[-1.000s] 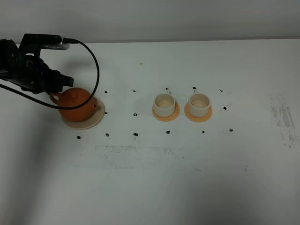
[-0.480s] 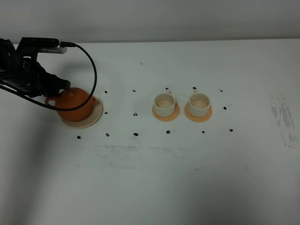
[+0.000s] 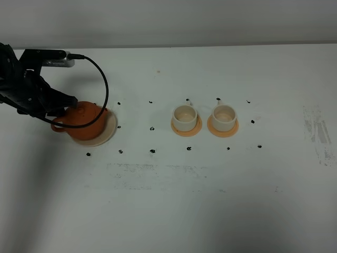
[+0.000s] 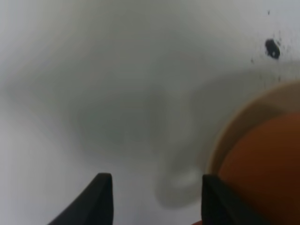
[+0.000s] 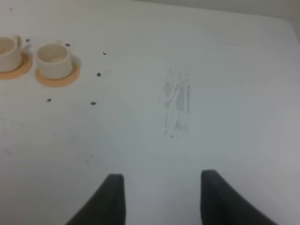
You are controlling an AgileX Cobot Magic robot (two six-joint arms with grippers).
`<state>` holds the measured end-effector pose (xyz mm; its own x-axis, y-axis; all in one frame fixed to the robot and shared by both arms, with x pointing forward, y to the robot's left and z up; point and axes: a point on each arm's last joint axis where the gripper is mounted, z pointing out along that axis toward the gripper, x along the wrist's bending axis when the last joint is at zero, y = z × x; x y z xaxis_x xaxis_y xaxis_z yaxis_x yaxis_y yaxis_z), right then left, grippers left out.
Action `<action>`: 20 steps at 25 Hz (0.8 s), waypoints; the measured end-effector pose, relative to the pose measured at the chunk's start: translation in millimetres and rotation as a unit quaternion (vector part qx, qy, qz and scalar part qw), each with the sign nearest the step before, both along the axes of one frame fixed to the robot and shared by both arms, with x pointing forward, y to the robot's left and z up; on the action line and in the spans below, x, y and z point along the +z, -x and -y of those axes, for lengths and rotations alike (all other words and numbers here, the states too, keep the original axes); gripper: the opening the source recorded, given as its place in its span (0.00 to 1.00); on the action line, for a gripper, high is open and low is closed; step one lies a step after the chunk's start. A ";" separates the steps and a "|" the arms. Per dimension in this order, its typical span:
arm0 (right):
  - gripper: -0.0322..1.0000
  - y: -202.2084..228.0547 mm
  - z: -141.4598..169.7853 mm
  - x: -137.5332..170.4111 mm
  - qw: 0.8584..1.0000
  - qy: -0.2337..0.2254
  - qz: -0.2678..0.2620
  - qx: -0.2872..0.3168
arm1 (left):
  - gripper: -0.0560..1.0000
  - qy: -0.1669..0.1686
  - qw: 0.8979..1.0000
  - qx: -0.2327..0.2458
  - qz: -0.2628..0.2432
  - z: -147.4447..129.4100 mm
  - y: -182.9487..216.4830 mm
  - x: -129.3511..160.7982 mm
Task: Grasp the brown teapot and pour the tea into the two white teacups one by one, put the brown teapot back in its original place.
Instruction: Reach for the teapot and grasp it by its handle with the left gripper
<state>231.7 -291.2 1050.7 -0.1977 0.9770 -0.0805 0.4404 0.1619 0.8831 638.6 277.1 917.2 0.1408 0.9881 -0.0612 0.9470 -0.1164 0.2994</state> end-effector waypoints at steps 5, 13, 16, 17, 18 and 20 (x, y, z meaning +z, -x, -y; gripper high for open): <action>0.41 0.0 0.0 0.0 1.000 0.000 0.000 0.000 | 0.49 0.004 1.000 0.001 -0.019 0.6 3.2 -0.9; 0.41 0.0 0.0 0.0 1.000 0.000 0.000 0.000 | 0.49 0.005 0.999 -0.003 -0.052 1.1 9.3 -2.2; 0.41 0.0 0.0 0.0 1.000 0.000 0.000 0.000 | 0.49 0.008 0.998 -0.004 -0.068 1.5 12.1 -2.6; 0.41 0.0 0.0 0.0 1.000 0.000 0.000 0.000 | 0.49 0.009 0.997 -0.004 -0.073 1.7 13.0 -2.7; 0.41 0.0 0.0 0.0 1.000 0.000 0.000 0.000 | 0.49 0.010 0.997 -0.004 -0.078 1.9 13.9 -2.8; 0.41 0.0 0.0 0.0 1.000 0.000 0.000 0.000 | 0.49 0.010 0.997 -0.005 -0.082 2.3 14.8 -2.4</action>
<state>231.7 -291.2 1050.7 -0.1977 0.9770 -0.0805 0.4404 0.1619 0.8831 623.8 274.8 914.8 0.1368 0.9851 -0.1041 0.9824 -0.1214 0.1423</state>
